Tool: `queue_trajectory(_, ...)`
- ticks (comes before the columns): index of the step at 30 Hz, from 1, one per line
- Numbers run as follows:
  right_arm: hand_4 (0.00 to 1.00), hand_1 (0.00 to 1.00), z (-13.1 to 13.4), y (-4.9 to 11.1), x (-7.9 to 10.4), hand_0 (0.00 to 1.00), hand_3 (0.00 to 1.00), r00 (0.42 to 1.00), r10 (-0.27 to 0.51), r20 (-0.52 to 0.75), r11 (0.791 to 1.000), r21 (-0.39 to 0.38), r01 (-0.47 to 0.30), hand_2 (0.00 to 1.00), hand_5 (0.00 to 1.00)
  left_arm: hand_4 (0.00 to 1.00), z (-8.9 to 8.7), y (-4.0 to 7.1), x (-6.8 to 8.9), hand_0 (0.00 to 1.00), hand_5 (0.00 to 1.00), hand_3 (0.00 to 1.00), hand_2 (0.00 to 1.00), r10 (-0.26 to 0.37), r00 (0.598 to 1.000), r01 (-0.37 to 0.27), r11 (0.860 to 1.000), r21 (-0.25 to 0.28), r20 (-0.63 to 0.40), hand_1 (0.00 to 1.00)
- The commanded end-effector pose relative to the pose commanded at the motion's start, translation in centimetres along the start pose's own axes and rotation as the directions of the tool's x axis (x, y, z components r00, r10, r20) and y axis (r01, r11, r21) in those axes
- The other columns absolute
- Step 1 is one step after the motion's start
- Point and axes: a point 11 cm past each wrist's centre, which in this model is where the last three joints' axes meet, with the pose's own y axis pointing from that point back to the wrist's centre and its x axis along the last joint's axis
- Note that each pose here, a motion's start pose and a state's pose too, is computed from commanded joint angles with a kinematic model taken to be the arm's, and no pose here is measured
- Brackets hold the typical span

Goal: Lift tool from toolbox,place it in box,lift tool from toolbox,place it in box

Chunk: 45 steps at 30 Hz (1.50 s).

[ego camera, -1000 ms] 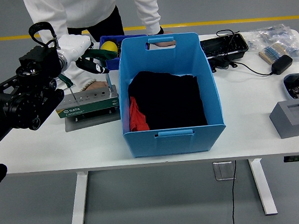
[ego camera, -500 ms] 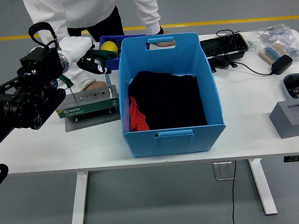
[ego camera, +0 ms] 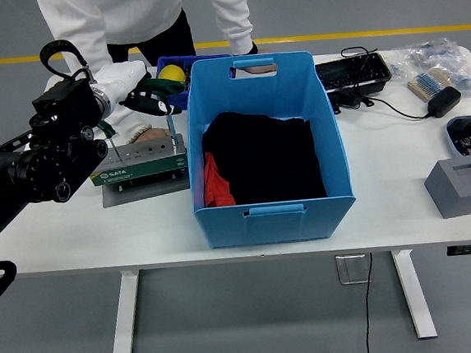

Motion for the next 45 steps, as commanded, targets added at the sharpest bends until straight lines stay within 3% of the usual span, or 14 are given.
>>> queue_trajectory(2, 0.804, 0.640, -0.1, 0.0, 0.0, 0.655, 0.567, 1.000, 0.000, 0.000, 1.000, 0.001, 0.000, 0.717, 0.694, 0.998, 0.0, 0.0, 0.0, 0.160, 0.685, 0.157, 0.108, 0.008, 1.000, -0.008, 1.000, -0.002, -0.005, 0.078)
queue_trajectory(3, 0.803, 0.640, -0.1, 0.0, 0.0, 0.654, 0.567, 1.000, 0.000, 0.000, 1.000, 0.002, 0.000, 0.716, 0.694, 0.998, 0.1, 0.0, 0.0, 0.123, 0.684, 0.105, 0.075, 0.014, 1.000, -0.014, 1.000, -0.004, -0.008, 0.040)
queue_trajectory(8, 0.803, 0.640, -0.2, 0.0, 0.0, 0.654, 0.567, 1.000, 0.000, -0.001, 1.000, 0.004, 0.000, 0.716, 0.694, 0.998, 0.3, -0.1, 0.2, 0.123, 0.684, 0.105, 0.075, 0.036, 0.999, -0.036, 0.999, -0.015, -0.013, 0.040)
queue_trajectory(9, 0.803, 0.640, -0.2, 0.0, 0.0, 0.654, 0.567, 1.000, 0.000, -0.001, 1.000, 0.004, 0.000, 0.714, 0.694, 0.998, 0.4, -0.1, 0.2, 0.085, 0.675, 0.059, 0.035, 0.039, 0.999, -0.039, 0.999, -0.017, -0.013, 0.002)
queue_trajectory(15, 0.802, 0.640, -0.2, 0.0, 0.0, 0.654, 0.567, 1.000, 0.001, 0.000, 1.000, 0.004, -0.001, 0.713, 0.693, 0.998, 0.3, -0.1, 0.2, 0.054, 0.664, 0.028, 0.005, 0.064, 0.998, -0.065, 0.998, -0.019, -0.028, 0.002)
queue_trajectory(32, 0.802, 0.640, 0.4, -0.1, 0.4, 0.654, 0.567, 1.000, 0.008, 0.000, 1.000, -0.010, -0.008, 0.714, 0.692, 0.998, 1.2, 0.5, 0.5, 0.042, 0.643, 0.010, 0.002, 0.099, 0.994, -0.103, 0.991, -0.084, -0.049, 0.002)
queue_trajectory(33, 0.802, 0.640, 0.5, -0.1, 0.4, 0.654, 0.566, 1.000, 0.009, 0.001, 1.000, -0.012, -0.009, 0.714, 0.693, 0.944, 1.3, 0.6, 0.6, 0.038, 0.668, 0.003, 0.002, 0.101, 0.994, -0.105, 0.991, -0.088, -0.048, 0.002)
queue_trajectory(38, 0.802, 0.640, 0.7, -0.1, 0.5, 0.654, 0.566, 1.000, 0.011, 0.003, 1.000, -0.019, -0.011, 0.714, 0.693, 0.944, 1.2, 0.8, 1.4, 0.038, 0.668, 0.003, 0.002, 0.103, 0.994, -0.106, 0.989, -0.098, -0.035, 0.002)
queue_trajectory(39, 0.802, 0.640, 0.7, -0.1, 0.5, 0.654, 0.566, 1.000, 0.011, 0.004, 1.000, -0.019, -0.011, 0.714, 0.693, 0.816, 1.1, 0.8, 1.6, 0.038, 0.642, 0.005, 0.002, 0.102, 0.994, -0.104, 0.990, -0.098, -0.031, 0.002)
queue_trajectory(45, 0.802, 0.640, 0.6, -0.1, 0.6, 0.654, 0.566, 1.000, 0.012, 0.003, 1.000, -0.016, -0.012, 0.712, 0.693, 0.795, 0.4, 0.9, 2.8, 0.038, 0.631, 0.008, 0.002, 0.095, 0.995, -0.094, 0.993, -0.074, 0.005, 0.002)
